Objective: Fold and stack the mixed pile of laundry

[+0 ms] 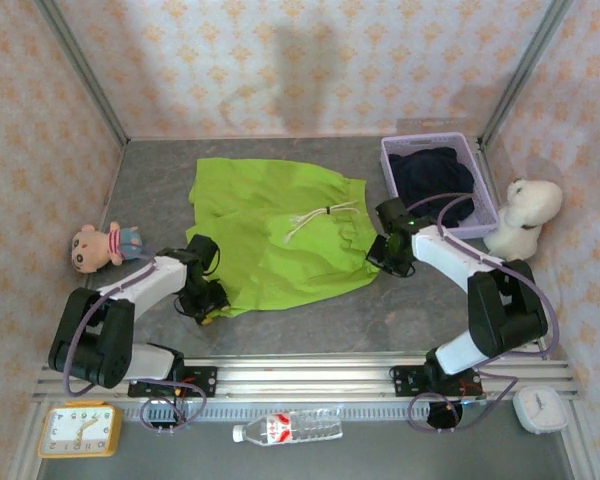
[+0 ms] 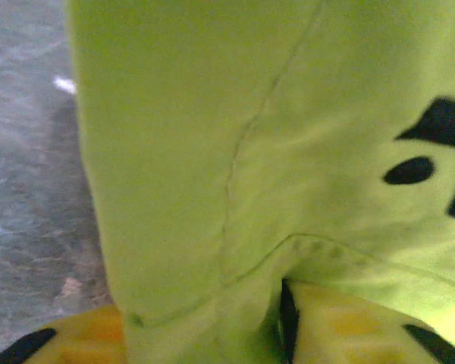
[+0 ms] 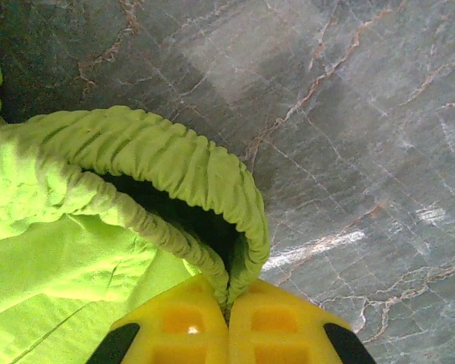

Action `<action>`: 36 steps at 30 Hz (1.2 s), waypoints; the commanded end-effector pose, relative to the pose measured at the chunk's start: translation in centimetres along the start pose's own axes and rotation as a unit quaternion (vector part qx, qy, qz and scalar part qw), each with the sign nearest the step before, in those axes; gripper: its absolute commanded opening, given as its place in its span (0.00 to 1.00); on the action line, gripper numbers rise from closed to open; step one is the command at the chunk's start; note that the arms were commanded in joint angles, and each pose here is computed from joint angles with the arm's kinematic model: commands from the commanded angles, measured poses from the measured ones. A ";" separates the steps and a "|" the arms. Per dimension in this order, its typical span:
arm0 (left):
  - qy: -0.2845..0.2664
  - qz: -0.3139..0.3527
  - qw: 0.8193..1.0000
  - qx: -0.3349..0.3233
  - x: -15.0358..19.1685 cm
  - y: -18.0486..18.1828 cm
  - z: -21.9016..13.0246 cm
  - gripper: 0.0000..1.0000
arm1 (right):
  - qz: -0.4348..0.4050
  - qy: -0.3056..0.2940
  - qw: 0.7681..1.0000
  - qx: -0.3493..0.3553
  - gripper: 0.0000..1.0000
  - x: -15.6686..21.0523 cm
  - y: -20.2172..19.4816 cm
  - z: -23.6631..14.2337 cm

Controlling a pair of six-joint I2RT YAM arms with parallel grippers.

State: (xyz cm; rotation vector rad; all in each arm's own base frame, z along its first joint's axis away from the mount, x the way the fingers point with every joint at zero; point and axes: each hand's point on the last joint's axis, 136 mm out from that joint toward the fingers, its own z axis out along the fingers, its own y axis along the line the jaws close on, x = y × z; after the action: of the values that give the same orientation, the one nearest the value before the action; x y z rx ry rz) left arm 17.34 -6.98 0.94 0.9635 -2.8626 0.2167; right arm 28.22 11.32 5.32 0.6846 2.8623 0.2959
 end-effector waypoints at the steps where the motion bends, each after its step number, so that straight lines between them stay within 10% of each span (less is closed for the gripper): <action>1: -0.025 0.022 0.999 0.015 -2.3 -2.2 1.3 0.08 | 0.013 0.005 1.000 -0.003 0.00 0.6 -0.2 0.1; 6: -0.092 0.039 0.993 0.065 -8.5 -8.0 -5.3 0.00 | 0.021 -0.010 0.996 -0.082 0.00 -2.6 5.1 -1.8; 12: -0.223 0.036 0.956 0.190 -20.4 -16.8 -23.0 0.00 | 0.041 -0.085 0.959 -0.268 0.00 -14.9 16.4 -11.5; 18: -0.359 0.066 0.858 0.362 -23.5 -22.3 -42.5 0.00 | -0.040 -0.220 0.872 -0.436 0.00 -21.9 25.1 -30.2; 22: -0.395 0.091 0.796 0.449 -21.0 -22.0 -49.5 0.00 | -0.085 -0.277 0.833 -0.471 0.00 -21.3 25.3 -36.8; 27: -0.388 0.125 0.837 0.366 -17.2 -18.7 -43.8 0.00 | -0.066 -0.200 0.892 -0.399 0.00 -17.2 20.7 -28.1; 32: -0.298 0.093 0.909 0.275 -12.6 -12.2 -28.2 0.02 | 0.035 -0.095 0.954 -0.281 0.00 -8.7 10.1 -14.3; 34: -0.237 0.102 0.937 0.234 -8.9 -10.0 -21.0 0.19 | 0.074 -0.053 0.974 -0.205 0.00 -4.1 4.6 -10.1; 36: -0.183 0.106 0.958 0.193 -5.4 -7.9 -15.3 0.64 | 0.096 -0.046 0.985 -0.136 0.12 -0.9 -0.2 -8.5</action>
State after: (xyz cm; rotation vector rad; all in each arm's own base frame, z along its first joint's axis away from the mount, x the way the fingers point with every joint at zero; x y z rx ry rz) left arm 31.21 -6.48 21.15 0.8961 -3.4064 0.8620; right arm 31.35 12.57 14.45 0.7734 2.5982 0.8246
